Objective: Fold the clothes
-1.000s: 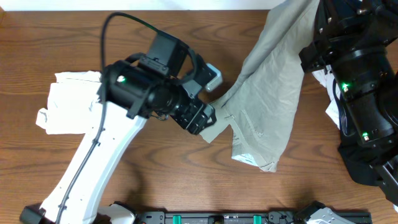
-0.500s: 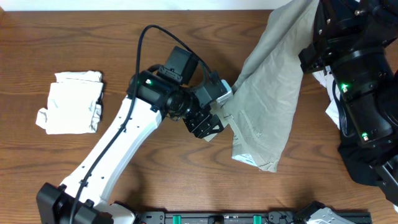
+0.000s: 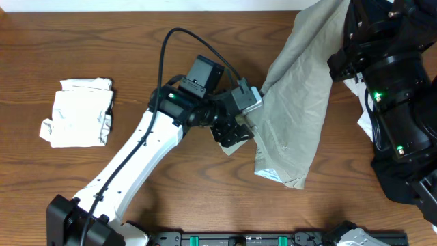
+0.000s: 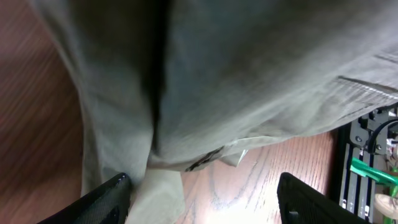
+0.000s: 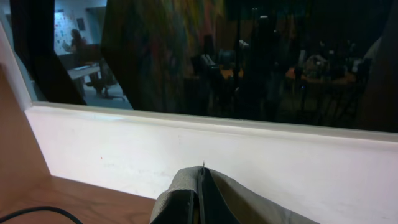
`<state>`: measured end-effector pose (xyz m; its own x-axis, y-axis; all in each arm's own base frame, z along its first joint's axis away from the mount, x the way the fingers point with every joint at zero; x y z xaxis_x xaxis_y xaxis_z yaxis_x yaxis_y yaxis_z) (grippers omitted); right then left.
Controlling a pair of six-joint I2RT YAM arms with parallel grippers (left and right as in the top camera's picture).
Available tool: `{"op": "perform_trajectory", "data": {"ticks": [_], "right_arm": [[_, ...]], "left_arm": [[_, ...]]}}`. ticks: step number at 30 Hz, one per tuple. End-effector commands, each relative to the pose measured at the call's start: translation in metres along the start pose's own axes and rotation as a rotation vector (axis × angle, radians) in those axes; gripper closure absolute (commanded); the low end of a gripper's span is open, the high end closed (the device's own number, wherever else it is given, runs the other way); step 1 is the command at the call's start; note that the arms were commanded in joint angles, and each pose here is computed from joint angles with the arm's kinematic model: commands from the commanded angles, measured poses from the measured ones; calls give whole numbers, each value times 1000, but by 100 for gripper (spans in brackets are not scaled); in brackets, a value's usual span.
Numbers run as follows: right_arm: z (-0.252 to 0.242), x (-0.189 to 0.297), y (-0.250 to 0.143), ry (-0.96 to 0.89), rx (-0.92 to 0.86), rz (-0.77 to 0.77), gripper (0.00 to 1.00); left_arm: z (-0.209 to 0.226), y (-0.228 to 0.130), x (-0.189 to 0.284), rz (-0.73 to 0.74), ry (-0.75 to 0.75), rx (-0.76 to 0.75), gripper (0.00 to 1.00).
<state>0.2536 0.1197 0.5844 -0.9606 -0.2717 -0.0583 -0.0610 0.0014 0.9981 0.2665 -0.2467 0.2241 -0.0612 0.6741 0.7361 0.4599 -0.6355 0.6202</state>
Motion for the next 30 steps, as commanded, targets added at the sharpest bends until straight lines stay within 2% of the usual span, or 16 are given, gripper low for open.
{"op": "perform_trajectory", "data": {"ticks": [1, 9, 18, 30], "right_arm": [[-8, 8, 9, -22, -23, -30, 99], [-8, 7, 8, -22, -21, -24, 99], [-8, 7, 7, -22, -20, -23, 99], [-7, 7, 7, -21, -20, -20, 99]], "left_arm": [[-5, -3, -9, 20, -34, -11, 24], [-7, -4, -9, 26, -40, -1, 25], [-12, -16, -8, 82, -58, 104, 25], [-14, -4, -14, 26, -97, 72, 25]]}}
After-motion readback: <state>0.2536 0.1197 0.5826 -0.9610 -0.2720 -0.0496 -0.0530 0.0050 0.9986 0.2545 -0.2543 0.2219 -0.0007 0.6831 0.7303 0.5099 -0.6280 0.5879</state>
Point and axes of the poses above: each gripper's point midway between its finger pads, its own x axis back along the fingers, its own z axis along the line the jaws close on, y = z × x, the point moved 4 cm from there along x, back along the fingers, and after that the axes turned 7 degrees about x, right-handed, at the moved point
